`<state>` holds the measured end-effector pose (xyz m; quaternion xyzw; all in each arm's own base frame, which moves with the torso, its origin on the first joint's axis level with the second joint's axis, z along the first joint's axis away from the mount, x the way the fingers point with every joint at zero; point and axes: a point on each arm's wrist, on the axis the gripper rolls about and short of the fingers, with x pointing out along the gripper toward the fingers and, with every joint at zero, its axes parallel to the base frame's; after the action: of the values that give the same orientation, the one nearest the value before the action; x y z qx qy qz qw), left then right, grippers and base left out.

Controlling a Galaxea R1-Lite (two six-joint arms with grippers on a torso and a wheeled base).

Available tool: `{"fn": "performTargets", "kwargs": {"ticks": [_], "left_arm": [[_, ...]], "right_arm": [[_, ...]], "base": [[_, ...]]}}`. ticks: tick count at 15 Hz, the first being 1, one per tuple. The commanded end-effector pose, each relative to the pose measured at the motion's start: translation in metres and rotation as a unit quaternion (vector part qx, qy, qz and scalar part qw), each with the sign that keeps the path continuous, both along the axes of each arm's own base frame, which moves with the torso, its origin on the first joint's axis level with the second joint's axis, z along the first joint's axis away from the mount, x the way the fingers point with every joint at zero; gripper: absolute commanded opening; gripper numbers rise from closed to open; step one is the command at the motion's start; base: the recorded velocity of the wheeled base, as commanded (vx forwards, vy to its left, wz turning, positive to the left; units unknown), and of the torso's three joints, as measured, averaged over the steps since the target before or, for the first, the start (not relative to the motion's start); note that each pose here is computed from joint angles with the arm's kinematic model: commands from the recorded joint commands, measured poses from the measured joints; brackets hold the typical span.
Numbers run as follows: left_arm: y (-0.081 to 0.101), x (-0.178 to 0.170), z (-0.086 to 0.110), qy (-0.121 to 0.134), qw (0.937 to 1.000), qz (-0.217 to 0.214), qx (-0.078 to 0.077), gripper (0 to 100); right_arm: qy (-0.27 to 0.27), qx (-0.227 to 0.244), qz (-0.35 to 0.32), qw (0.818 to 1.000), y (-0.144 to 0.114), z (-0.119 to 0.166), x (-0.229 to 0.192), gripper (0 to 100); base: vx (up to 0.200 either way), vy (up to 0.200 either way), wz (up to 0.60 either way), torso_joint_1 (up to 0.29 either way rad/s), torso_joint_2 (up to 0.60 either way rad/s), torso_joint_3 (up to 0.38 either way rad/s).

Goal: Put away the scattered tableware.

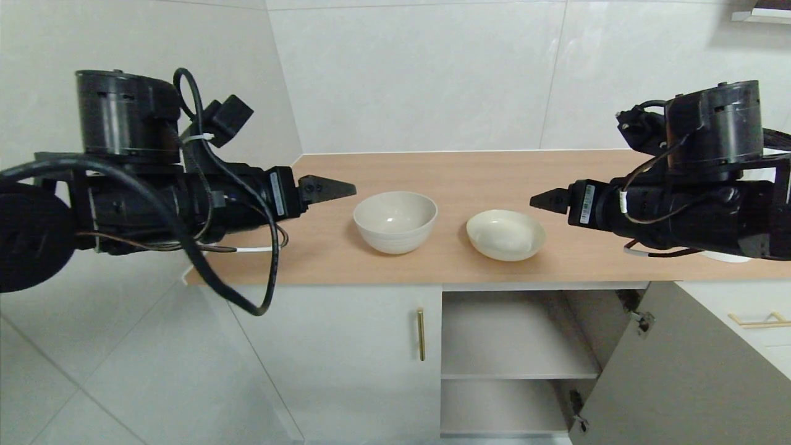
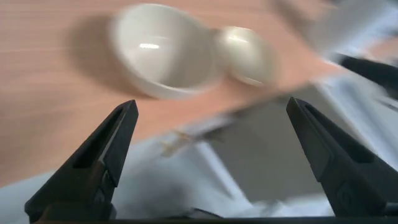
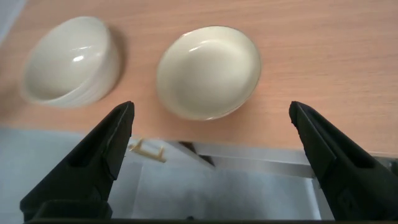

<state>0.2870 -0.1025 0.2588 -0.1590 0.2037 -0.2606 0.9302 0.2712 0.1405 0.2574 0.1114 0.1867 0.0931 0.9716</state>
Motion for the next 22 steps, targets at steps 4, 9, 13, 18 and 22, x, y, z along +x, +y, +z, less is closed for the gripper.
{"fn": "performTargets", "kwargs": {"ticks": [4,9,13,18,22], "left_arm": [[-0.047,0.055,-0.053,0.033,0.9898,0.12,0.068,100],[-0.062,0.072,-0.074,0.025,0.9909,0.123,0.05,100],[-0.06,0.08,-0.077,0.031,0.9898,0.134,0.037,100],[-0.057,0.084,-0.08,0.034,0.9889,0.14,0.035,0],[-0.055,0.083,-0.077,0.031,0.989,0.141,0.033,0]], "right_arm": [[0.012,-0.005,-0.012,1.0,0.005,-0.01,0.011,100],[0.012,-0.006,-0.013,1.0,0.005,-0.01,0.011,100],[0.014,-0.006,-0.012,1.0,0.005,-0.011,0.01,100],[0.012,-0.005,-0.012,1.0,0.004,-0.01,0.009,100],[0.012,-0.003,-0.013,1.0,0.004,-0.01,0.009,100]], "base": [[0.0,0.0,0.0,0.0,0.0,0.0],[0.0,0.0,0.0,0.0,0.0,0.0],[0.0,0.0,0.0,0.0,0.0,0.0],[0.0,0.0,0.0,0.0,0.0,0.0],[0.0,0.0,0.0,0.0,0.0,0.0]]}}
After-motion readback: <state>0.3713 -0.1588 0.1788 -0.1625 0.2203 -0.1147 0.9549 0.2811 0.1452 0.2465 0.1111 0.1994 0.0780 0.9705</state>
